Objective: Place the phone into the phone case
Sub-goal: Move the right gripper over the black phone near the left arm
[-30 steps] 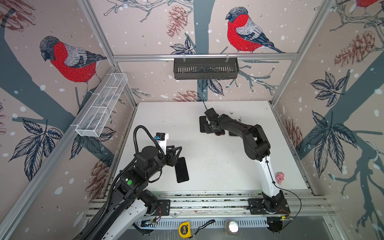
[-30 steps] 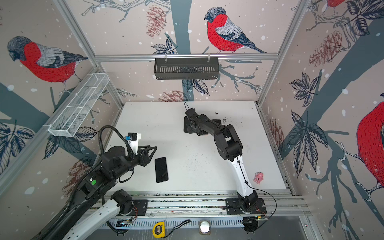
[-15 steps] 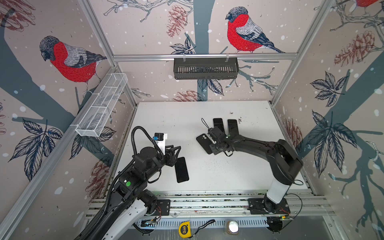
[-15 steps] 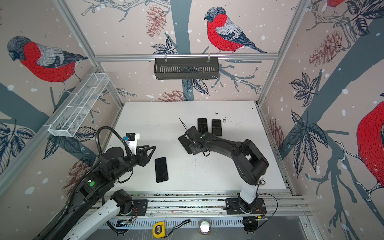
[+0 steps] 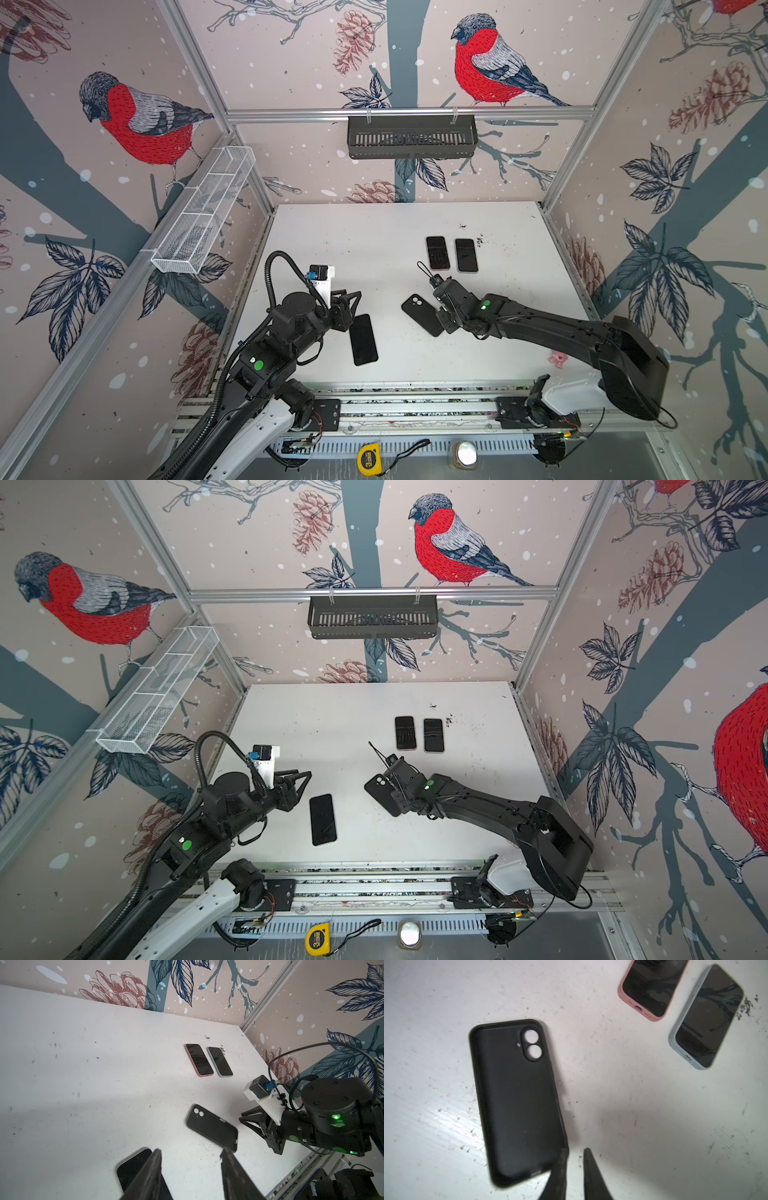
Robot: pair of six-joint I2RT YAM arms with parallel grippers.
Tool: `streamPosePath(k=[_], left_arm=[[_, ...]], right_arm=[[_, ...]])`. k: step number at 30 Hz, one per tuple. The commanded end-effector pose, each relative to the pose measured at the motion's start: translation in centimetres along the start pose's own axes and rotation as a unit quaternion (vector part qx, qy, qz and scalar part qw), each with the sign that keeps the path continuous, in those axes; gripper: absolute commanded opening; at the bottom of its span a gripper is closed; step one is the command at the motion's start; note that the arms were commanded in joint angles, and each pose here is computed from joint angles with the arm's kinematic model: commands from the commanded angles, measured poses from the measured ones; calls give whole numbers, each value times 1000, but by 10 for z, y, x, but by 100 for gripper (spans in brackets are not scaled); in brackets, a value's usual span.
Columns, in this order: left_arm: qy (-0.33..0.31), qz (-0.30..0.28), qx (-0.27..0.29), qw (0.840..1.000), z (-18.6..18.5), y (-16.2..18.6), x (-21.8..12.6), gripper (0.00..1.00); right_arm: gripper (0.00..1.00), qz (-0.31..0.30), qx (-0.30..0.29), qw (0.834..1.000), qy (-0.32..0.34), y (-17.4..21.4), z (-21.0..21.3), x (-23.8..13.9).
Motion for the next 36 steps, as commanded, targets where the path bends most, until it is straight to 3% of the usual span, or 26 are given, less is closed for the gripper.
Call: streamPosePath(k=[1, 5, 8, 10, 11, 12, 16, 23, 31, 36], left_arm=[[-1, -14, 2, 1000, 0, -5, -1, 48], [0, -12, 2, 1000, -1, -5, 0, 48], [-1, -12, 2, 1000, 0, -5, 1, 47], [-1, -14, 2, 1000, 0, -5, 0, 48], [-3, -18, 1, 1000, 0, -7, -1, 48], [-5, -20, 1, 1000, 1, -7, -2, 48], [-14, -43, -2, 999, 3, -12, -11, 48], [-18, -95, -10, 995, 7, -22, -31, 48], [-27, -179, -28, 983, 15, -33, -63, 48], [-28, -186, -28, 982, 16, -34, -64, 49]], right_arm=[[27, -7, 7, 1000, 6, -5, 1, -1], [39, -16, 18, 1000, -14, -15, 10, -6], [60, -19, 41, 996, -72, -23, 30, -4], [69, -5, 62, 992, -111, -27, 48, 3], [95, 6, 71, 990, -124, -29, 58, 7], [99, 13, 76, 988, -131, -32, 67, 10], [99, 34, 66, 988, -134, -44, 110, 15], [100, 95, -2, 987, -133, -52, 181, 33], [99, 94, -15, 985, -141, -70, 215, 36], [100, 107, -16, 985, -138, -75, 233, 43]])
Point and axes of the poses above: each gripper's point midway between its finger pads, its own x axis out along the fingers, its own z axis along the line the jaws close on, y = z × x, the point moved 5 cm from there along -x, back along the fingers, and after that the axes turned 3 degrees about -x, right-handed, at the moved point
